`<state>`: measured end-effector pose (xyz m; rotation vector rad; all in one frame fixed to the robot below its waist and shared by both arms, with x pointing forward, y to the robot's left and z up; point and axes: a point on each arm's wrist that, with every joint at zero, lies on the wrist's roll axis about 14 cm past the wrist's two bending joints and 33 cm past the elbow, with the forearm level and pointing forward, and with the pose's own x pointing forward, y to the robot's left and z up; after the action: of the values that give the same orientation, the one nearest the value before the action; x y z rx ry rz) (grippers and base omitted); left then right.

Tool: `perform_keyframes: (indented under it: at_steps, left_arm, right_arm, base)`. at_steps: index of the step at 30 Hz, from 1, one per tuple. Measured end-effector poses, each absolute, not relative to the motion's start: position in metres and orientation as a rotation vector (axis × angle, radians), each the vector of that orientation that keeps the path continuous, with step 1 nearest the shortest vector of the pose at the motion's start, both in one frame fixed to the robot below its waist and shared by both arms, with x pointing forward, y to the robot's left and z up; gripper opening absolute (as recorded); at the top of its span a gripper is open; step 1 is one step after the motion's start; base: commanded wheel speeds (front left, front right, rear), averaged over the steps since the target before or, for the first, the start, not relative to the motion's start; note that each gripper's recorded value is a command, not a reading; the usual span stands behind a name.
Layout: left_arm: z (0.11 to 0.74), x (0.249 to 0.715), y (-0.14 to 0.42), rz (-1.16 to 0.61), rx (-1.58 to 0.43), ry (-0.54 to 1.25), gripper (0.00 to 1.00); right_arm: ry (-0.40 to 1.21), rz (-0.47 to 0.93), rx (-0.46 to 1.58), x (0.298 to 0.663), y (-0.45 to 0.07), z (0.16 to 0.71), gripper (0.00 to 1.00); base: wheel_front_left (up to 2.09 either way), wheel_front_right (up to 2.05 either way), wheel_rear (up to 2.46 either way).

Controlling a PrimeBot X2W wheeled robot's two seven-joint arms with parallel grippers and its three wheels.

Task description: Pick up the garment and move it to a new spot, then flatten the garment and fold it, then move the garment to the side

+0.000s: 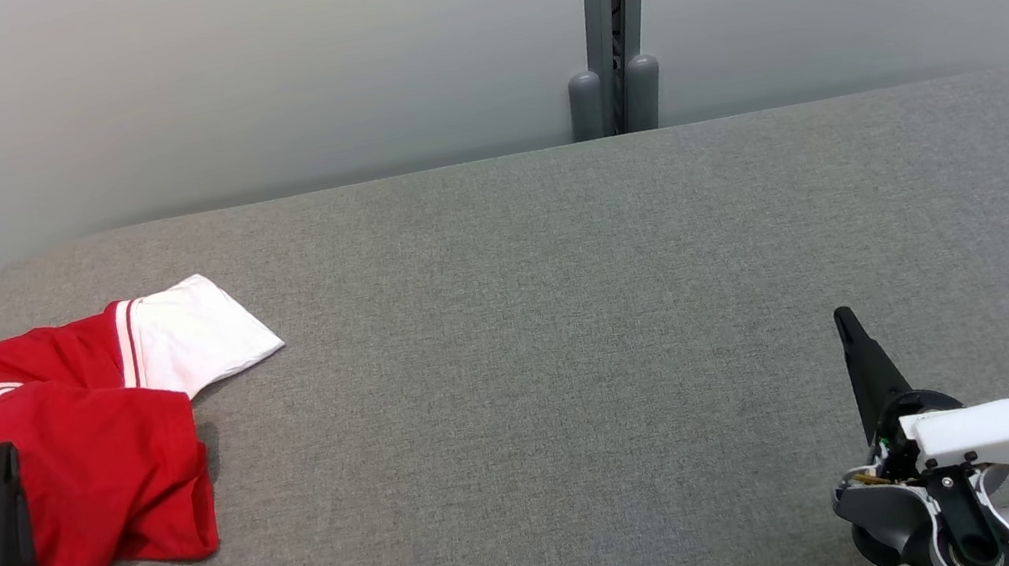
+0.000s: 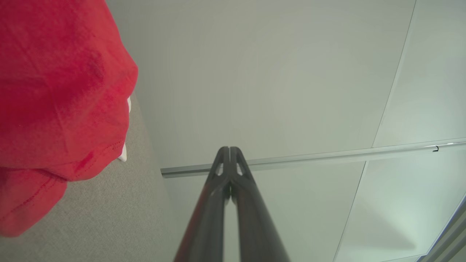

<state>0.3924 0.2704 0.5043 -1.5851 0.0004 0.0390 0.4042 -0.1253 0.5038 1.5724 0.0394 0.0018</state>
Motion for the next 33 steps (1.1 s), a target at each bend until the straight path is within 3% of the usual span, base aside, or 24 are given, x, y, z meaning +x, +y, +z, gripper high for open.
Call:
perform_keyframes:
  at_steps: [33]
  left_arm:
    - [0.5043, 0.3925, 0.2705, 0.039, -1.585, 0.000, 0.00]
  right_arm:
    - [0.040, 0.002, 1.572, 0.4042, -0.1253, 0.5038, 0.00]
  base:
    - [0.00, 0.00, 0.00]
